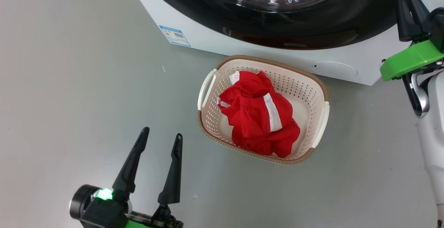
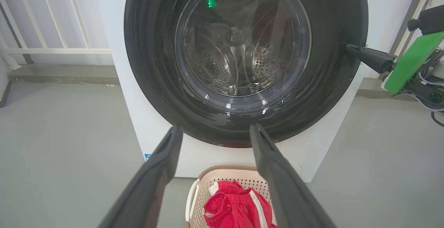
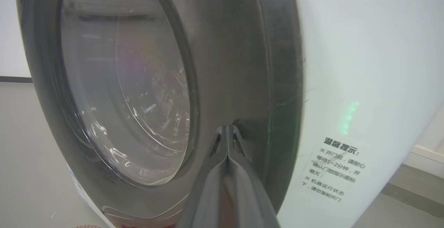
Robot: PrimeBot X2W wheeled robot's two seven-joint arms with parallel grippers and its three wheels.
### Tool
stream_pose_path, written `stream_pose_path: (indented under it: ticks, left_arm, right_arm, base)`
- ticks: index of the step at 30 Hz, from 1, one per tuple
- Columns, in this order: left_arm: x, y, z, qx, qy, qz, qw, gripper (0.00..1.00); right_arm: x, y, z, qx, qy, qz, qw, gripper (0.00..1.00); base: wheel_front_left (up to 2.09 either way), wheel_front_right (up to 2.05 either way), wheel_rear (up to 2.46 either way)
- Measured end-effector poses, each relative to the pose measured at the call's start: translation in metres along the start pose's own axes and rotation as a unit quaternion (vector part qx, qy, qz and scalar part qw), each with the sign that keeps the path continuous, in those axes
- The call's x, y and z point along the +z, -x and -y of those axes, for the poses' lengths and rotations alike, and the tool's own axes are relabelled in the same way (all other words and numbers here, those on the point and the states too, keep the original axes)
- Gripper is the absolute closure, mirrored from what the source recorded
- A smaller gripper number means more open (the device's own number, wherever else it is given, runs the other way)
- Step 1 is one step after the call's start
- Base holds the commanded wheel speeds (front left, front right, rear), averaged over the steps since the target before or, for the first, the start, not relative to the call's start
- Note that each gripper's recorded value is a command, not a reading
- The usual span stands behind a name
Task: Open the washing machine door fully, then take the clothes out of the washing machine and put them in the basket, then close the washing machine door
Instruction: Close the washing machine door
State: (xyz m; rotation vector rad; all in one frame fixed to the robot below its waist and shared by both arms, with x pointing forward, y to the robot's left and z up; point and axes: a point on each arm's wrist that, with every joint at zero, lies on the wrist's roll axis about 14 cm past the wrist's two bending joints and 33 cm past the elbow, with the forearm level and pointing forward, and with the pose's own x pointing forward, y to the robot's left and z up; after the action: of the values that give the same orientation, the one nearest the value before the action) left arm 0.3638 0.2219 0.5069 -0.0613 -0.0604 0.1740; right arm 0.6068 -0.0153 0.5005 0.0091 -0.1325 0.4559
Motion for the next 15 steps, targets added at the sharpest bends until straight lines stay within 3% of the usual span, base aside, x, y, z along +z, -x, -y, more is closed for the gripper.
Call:
stream_pose_path:
  ticks: [15]
  left_arm:
    - [-0.0069,-0.0011,0.0014,-0.002,0.0,-0.01,1.0,0.0]
  right_arm:
    - [-0.0049,-0.0076,0.0018,0.004,0.009,-0.005,1.0,1.0]
  base:
    - [0.0,0.0,0.0]
